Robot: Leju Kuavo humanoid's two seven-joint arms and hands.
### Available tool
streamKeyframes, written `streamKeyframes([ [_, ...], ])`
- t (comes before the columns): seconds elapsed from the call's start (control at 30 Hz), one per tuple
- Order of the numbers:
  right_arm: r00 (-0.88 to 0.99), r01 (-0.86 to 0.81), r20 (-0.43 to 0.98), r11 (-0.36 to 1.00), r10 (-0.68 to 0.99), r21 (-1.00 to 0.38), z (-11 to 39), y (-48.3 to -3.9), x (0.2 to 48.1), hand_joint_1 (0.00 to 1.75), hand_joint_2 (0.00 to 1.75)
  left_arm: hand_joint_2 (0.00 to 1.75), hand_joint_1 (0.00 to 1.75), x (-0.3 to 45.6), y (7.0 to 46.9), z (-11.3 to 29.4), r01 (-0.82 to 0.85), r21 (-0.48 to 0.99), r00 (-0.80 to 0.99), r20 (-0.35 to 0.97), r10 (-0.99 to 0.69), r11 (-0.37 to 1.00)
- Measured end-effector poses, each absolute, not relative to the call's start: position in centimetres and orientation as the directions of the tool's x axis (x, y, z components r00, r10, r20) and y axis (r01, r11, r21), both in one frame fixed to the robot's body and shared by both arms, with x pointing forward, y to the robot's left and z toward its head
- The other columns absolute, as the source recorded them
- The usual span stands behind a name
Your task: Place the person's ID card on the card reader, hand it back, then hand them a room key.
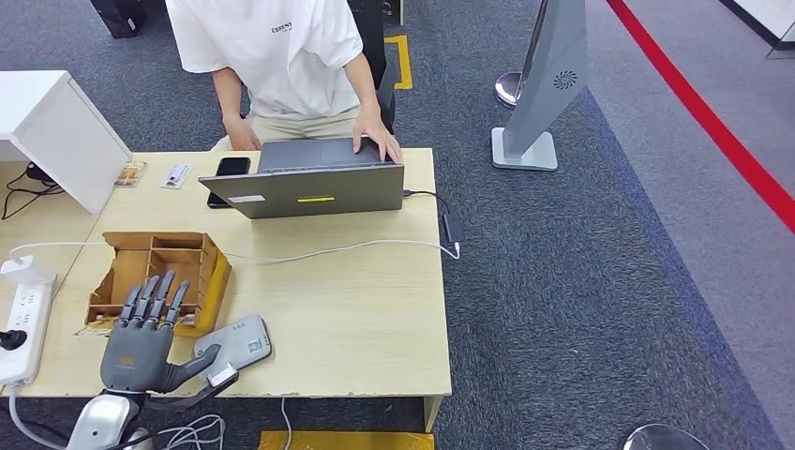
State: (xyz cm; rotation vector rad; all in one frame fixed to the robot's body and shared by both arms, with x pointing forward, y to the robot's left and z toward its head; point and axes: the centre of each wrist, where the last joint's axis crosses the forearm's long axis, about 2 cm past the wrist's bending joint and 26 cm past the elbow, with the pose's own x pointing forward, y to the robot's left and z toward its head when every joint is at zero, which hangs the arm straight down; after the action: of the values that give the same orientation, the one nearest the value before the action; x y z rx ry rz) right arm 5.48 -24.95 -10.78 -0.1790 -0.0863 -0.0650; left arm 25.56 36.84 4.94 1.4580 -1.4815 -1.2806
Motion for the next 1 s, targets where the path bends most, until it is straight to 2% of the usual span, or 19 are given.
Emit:
streamKeyframes([
  [0.27, 0.993, 0.099, 0.082, 0.980, -0.086, -0.175, -10.8, -25.0, 5.4, 0.00, 1.75, 1.75, 0.00, 23.9, 39.8, 5.2, -0.297, 0.941, -0.116, -0.206, -0.972, -0.164],
  [0.4, 0.992, 0.106, 0.086, 0.979, -0.092, -0.172, -10.8, -25.1, 5.4, 0.00, 1.75, 0.00, 0.00, 22.9, 41.3, 5.4, -0.298, 0.938, -0.119, -0.222, -0.968, -0.178],
  [0.53, 0.991, 0.109, 0.096, 0.979, -0.094, -0.173, -10.8, -25.1, 5.4, 0.00, 1.75, 1.75, 0.00, 22.1, 42.4, 5.7, -0.307, 0.933, -0.118, -0.232, -0.966, -0.187],
  [1.0, 0.992, 0.102, 0.095, 0.979, -0.086, -0.175, -10.8, -25.1, 5.4, 0.00, 1.75, 1.75, 0.00, 21.1, 43.8, 6.3, -0.329, 0.923, -0.050, -0.228, -0.972, -0.200],
])
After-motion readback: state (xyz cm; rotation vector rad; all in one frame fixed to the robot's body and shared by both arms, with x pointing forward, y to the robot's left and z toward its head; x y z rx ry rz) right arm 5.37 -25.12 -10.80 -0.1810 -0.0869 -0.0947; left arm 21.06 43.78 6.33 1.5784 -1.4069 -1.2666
